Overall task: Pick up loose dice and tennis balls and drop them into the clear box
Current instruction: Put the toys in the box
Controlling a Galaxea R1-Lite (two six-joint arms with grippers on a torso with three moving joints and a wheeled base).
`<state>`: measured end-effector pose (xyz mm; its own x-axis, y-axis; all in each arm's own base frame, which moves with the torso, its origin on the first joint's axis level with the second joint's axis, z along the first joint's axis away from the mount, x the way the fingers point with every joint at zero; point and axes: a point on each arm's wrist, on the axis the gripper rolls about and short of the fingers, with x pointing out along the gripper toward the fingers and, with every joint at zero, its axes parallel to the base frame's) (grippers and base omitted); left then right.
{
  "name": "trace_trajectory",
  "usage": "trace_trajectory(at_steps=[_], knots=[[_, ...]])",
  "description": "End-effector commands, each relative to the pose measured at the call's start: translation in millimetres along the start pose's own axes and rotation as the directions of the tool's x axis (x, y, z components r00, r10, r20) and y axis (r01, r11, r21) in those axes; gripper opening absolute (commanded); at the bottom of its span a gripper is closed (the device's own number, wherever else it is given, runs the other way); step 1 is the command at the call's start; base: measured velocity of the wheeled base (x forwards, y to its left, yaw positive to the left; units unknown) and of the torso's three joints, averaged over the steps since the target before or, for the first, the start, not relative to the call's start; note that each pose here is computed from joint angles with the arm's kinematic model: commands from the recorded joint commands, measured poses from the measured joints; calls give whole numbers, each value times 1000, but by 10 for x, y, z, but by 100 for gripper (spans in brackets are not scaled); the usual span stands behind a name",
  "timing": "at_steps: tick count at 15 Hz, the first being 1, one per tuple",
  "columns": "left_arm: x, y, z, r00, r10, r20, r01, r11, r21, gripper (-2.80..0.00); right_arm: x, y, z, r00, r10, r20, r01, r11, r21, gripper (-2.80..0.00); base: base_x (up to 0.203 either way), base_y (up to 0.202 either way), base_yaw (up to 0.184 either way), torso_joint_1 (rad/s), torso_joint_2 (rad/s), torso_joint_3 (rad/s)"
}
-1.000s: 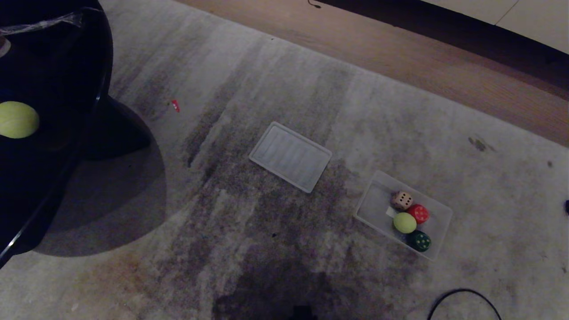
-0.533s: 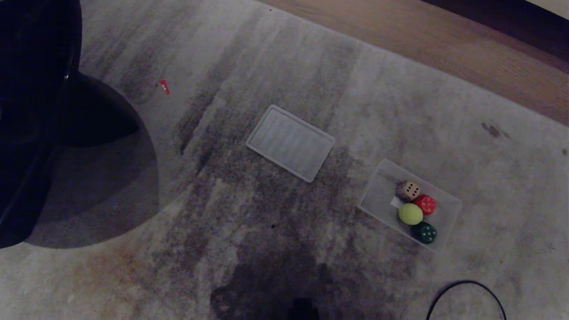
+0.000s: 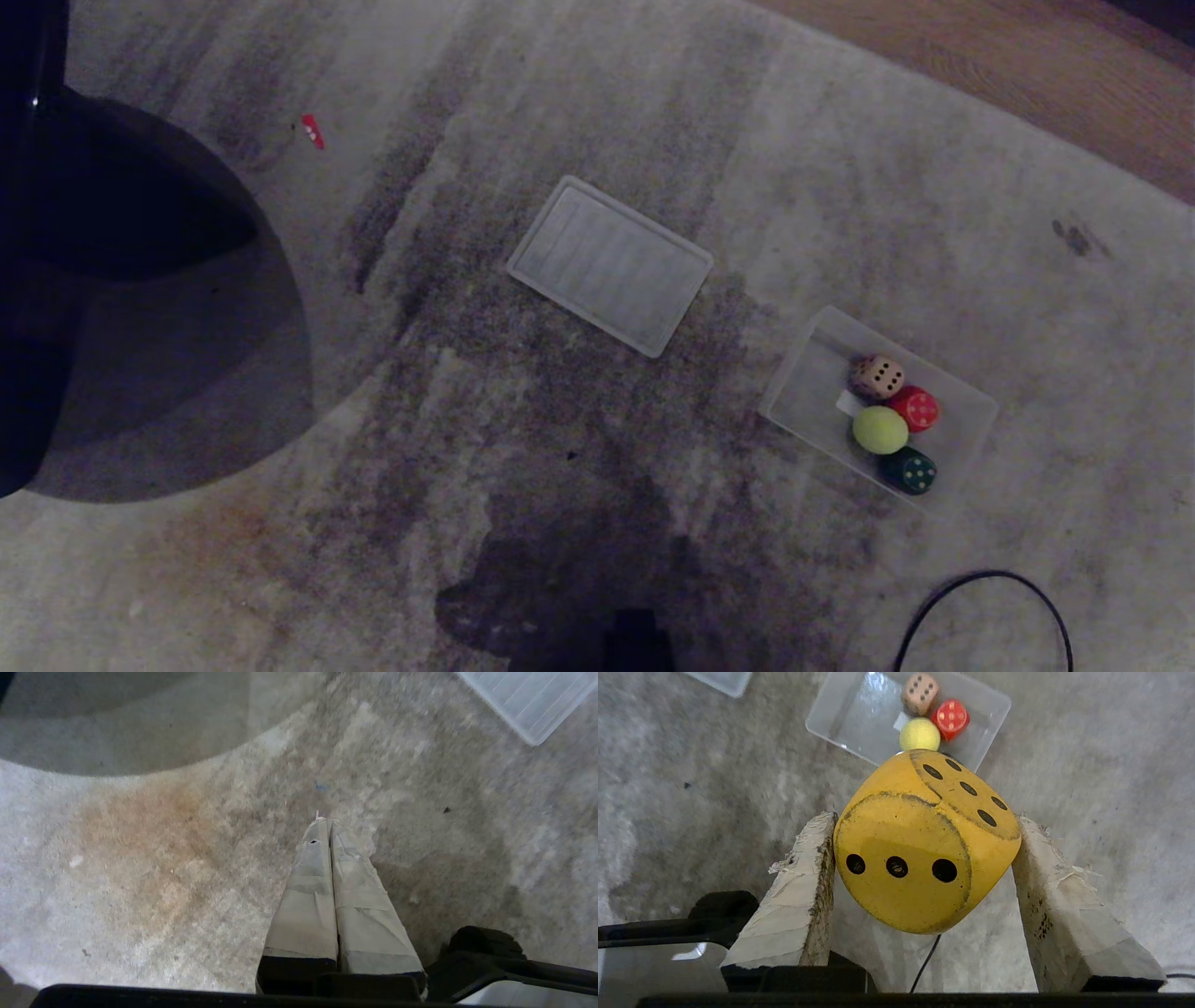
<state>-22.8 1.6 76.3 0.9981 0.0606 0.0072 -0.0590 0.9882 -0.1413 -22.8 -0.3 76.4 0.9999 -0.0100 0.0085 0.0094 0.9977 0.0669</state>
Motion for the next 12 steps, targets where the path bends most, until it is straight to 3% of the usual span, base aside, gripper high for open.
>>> trace_trajectory(at_steps=[1, 12], knots=[[2, 1, -4, 1000, 1, -2, -1, 1000, -1, -280, 1, 0, -4, 1000, -1, -1, 1, 1000, 1, -280, 0, 0, 0, 7, 2, -188], [2, 1, -4, 1000, 1, -2, -1, 1000, -1, -280, 1, -1, -4, 1000, 1, -1, -1, 1000, 1, -280, 0, 0, 0, 2, 2, -198]])
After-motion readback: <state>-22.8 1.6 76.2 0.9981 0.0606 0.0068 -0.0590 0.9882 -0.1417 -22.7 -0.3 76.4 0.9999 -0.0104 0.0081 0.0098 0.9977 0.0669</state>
